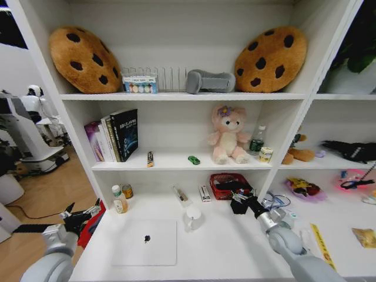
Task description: Organize the objects on the table.
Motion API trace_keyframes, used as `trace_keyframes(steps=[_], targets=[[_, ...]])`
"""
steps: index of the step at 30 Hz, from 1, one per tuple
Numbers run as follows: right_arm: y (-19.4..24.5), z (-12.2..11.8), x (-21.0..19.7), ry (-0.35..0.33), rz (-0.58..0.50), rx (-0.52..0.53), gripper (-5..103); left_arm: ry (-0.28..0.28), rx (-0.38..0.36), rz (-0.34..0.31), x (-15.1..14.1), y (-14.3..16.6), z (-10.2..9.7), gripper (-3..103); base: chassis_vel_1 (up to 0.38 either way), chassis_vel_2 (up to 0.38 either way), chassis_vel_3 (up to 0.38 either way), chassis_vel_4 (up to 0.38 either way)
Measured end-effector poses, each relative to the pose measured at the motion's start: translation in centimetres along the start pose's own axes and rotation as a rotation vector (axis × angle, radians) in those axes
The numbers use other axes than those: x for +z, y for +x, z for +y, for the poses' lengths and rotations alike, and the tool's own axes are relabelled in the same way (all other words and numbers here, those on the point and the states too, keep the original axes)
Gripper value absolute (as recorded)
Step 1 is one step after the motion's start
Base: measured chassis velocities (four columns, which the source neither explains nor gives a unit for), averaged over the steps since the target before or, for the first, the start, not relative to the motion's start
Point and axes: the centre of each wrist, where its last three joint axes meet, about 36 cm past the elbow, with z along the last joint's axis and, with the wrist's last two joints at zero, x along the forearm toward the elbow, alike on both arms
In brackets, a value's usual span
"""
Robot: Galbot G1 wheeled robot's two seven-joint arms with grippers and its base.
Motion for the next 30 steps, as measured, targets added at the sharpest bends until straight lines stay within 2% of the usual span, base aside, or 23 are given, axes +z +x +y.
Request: trace_keyframes(steps=[2,5,12,15,20,25,27,28,30], targets=[[0.4,0.5,-0.4,0.008,-0.002,0.002,100,0.001,-0.003,-0.002,-0.1,0.1,0.1,100,0.0,0.0,0.0,0.0],[2.9,2.1,-2.2,0.079,-0.018,0.058,100,0.004,-0.015,-0.007,-0.3,0.9,0.3,100,0.0,0.0,0.0,0.0],[7.1,3.3,-4.9,0.111,-0.048,0.187,100,0.011,-0.022,-0.018,-0.4,1.0,0.3,100,0.0,0.0,0.0,0.0],[9.7,3.2,-6.4,0.155,-0.066,0.247,100,0.006,-0.04,-0.03,-0.3,1.2,0.4,100,0.0,0.0,0.0,0.0],[10.9,3.4,-7.4,0.167,-0.099,0.324,100,0.002,-0.048,-0.037,-0.3,1.7,0.3,100,0.0,0.0,0.0,0.0],[11.7,3.4,-8.5,0.164,-0.185,0.481,100,-0.003,-0.062,-0.039,-0.4,2.6,0.4,100,0.0,0.0,0.0,0.0],[12.8,3.7,-8.8,0.147,-0.222,0.573,100,-0.006,-0.071,-0.032,-0.3,3.4,0.4,100,0.0,0.0,0.0,0.0],[12.8,3.7,-8.8,0.147,-0.222,0.573,100,-0.006,-0.071,-0.032,-0.3,3.4,0.4,100,0.0,0.0,0.0,0.0],[13.5,4.2,-9.0,0.103,-0.238,0.629,100,-0.017,-0.079,-0.021,0.0,4.4,0.3,100,0.0,0.0,0.0,0.0]])
